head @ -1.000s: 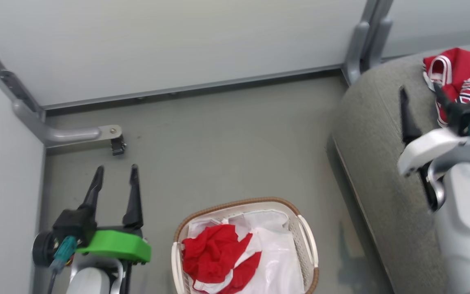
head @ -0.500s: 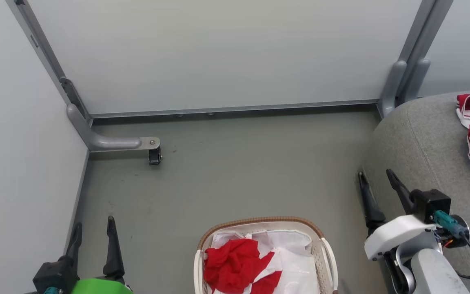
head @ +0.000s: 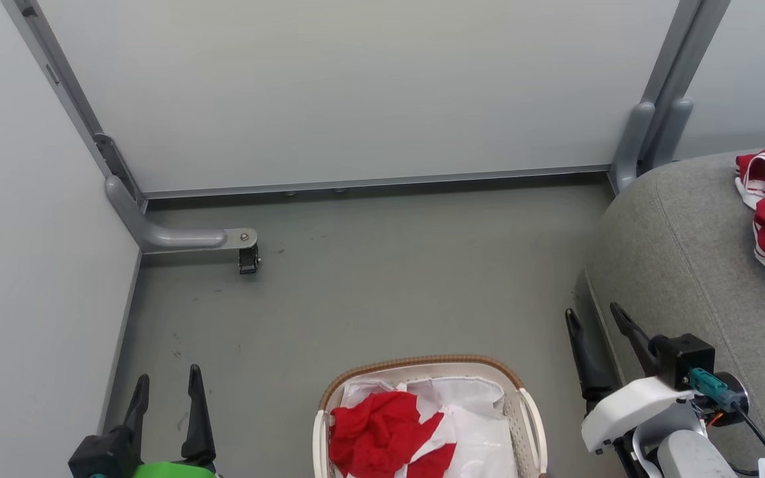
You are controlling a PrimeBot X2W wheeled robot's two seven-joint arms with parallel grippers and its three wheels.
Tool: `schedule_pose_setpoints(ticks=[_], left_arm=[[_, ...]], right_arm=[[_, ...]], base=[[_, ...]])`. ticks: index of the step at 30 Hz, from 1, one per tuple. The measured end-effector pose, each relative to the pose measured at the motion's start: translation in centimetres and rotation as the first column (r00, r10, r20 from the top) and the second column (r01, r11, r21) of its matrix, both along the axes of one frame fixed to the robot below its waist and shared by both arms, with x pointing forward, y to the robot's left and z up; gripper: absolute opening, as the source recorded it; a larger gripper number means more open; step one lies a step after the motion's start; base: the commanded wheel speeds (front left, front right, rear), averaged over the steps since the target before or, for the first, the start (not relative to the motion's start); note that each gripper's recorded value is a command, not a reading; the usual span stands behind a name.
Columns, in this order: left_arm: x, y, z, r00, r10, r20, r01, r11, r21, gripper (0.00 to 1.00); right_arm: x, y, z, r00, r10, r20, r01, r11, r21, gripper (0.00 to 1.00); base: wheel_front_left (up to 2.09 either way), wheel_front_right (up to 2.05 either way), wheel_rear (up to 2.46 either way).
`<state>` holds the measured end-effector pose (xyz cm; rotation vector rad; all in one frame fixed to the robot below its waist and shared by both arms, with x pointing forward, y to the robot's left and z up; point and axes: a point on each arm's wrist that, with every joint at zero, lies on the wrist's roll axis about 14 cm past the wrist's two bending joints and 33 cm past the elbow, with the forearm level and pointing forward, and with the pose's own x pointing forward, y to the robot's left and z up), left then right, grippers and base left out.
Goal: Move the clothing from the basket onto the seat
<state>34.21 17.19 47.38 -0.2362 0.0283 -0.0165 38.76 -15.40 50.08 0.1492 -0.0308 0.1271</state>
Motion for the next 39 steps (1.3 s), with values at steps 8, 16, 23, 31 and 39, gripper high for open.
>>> schedule_pose_setpoints(ticks=[8, 16, 23, 31, 39], left_arm=[[-0.1, -0.2, 0.0, 1.0, -0.006, 0.001, 0.006, 1.0, -0.001, 1.0], [-0.1, -0.3, 0.0, 1.0, -0.011, -0.001, 0.011, 1.0, -0.001, 1.0], [1.1, -2.1, 0.3, 0.997, -0.079, 0.009, 0.079, 0.996, 0.036, 1.0], [5.2, -6.0, 0.6, 0.976, -0.219, 0.013, 0.217, 0.973, 0.084, 1.0], [8.3, -11.6, -5.7, 0.891, -0.412, -0.19, 0.44, 0.887, 0.139, 1.0]], right_arm=[[-0.3, 0.2, -0.1, 1.0, 0.006, -0.001, -0.006, 1.0, -0.004, 1.0], [-0.4, 0.2, -0.1, 1.0, 0.006, -0.003, -0.006, 1.0, -0.004, 1.0], [0.1, -0.3, 0.3, 1.0, -0.006, 0.011, 0.006, 1.0, -0.021, 1.0], [2.8, -2.3, 2.8, 0.994, -0.062, 0.091, 0.067, 0.997, -0.049, 1.0], [6.7, -3.4, 3.7, 0.987, -0.085, 0.138, 0.097, 0.992, -0.084, 1.0]], base=[[0.0, 0.0, 0.0], [0.0, 0.0, 0.0], [0.0, 0.0, 0.0], [0.0, 0.0, 0.0], [0.0, 0.0, 0.0]])
